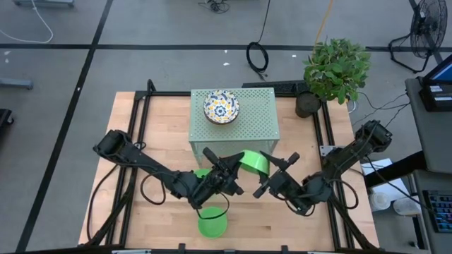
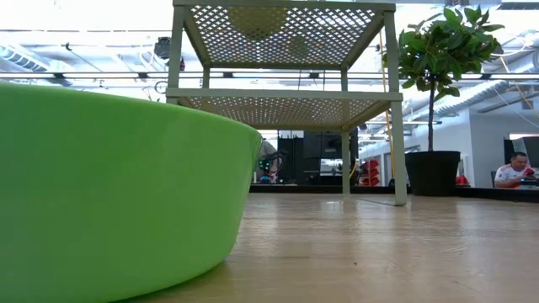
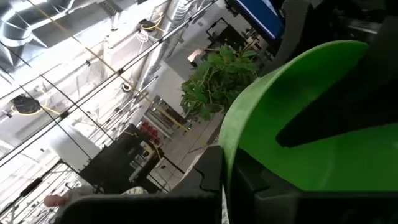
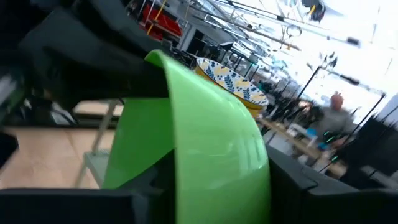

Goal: Pick & Place Mini bowls
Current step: Put the middle green bowl on the shelf

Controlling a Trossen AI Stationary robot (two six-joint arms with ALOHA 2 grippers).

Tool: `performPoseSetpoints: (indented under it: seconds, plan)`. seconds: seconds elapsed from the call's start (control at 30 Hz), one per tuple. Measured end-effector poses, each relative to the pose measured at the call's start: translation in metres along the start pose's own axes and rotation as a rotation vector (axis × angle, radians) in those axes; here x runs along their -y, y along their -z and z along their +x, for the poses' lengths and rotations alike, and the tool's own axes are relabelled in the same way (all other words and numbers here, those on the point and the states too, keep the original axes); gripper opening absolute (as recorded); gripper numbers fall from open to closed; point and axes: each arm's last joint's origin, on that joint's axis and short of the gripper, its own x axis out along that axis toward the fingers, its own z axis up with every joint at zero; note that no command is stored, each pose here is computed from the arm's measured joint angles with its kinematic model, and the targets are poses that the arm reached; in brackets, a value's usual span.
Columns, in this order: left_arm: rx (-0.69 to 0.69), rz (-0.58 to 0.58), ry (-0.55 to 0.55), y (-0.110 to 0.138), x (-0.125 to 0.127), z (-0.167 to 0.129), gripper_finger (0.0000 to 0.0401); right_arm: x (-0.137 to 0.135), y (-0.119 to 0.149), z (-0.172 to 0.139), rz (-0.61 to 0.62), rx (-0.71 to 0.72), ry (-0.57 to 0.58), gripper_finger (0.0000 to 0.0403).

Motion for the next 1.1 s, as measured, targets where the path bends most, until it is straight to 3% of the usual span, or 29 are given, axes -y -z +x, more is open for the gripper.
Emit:
performPoseSetpoints:
  seconds: [0.1, 0.23, 0.5, 0.73, 0.9, 1.0, 1.1]
  plan:
    - [-0.003, 0.001, -0.006, 0.0, -0.001, 0.0, 0.0003, 0.005, -0.009, -0.002, -0.093, -0.014, 0.016, 0.0164]
    - [-0.018, 0.011, -0.053, -0.003, -0.012, 0.001, 0.0003, 0.009, -0.02, -0.002, -0.096, -0.01, 0.014, 0.0178]
    - [-0.005, 0.054, -0.113, -0.009, -0.026, -0.006, 0.0003, 0.005, -0.016, -0.013, -0.1, 0.001, -0.014, 0.0185]
    - [0.116, 0.176, -0.102, -0.017, -0.026, -0.017, 0.0003, 0.004, -0.02, -0.013, -0.115, 0.126, -0.098, 0.0185]
    - [0.196, 0.28, -0.168, -0.022, -0.035, -0.027, 0.0002, 0.003, -0.022, -0.013, -0.146, 0.173, -0.123, 0.0185]
    - [0.242, 0.289, -0.228, -0.035, -0.048, -0.028, 0.0004, 0.004, -0.023, -0.013, -0.192, 0.203, -0.129, 0.0185]
    - [0.263, 0.216, -0.258, -0.058, -0.073, -0.029, 0.0005, 0.004, -0.024, -0.012, -0.185, 0.227, -0.133, 0.0185]
